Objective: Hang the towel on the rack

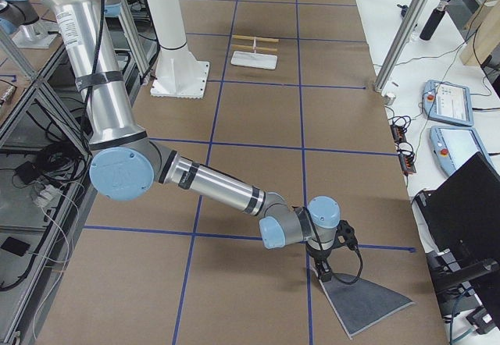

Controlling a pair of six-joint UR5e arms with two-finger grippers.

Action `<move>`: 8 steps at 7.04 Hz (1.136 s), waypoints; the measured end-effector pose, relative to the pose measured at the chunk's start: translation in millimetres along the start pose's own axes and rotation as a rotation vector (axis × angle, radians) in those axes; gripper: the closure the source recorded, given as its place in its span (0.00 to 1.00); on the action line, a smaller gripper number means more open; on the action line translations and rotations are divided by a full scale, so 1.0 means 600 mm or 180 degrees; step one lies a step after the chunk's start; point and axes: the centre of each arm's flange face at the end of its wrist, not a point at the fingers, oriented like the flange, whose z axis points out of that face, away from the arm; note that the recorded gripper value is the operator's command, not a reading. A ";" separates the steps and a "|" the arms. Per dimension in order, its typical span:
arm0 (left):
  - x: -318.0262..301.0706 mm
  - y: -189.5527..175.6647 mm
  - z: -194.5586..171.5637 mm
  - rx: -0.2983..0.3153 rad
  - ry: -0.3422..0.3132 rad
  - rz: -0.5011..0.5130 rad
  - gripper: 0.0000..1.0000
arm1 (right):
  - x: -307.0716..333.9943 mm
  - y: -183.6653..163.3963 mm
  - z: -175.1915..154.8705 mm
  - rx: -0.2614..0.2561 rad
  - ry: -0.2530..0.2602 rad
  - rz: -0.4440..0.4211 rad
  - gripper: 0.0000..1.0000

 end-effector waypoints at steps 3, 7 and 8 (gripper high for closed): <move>0.002 -0.002 -0.002 0.0011 -0.0002 0.0011 0.02 | 0.000 0.001 0.023 -0.0090 0.0278 -0.0047 0.50; 0.003 -0.010 -0.004 0.0026 -0.0004 0.0025 0.02 | -0.006 0.004 0.039 -0.0150 0.0323 -0.0072 1.00; 0.004 -0.011 -0.004 0.0027 -0.0003 0.0026 0.02 | -0.005 0.005 0.040 -0.0156 0.0323 -0.0069 1.00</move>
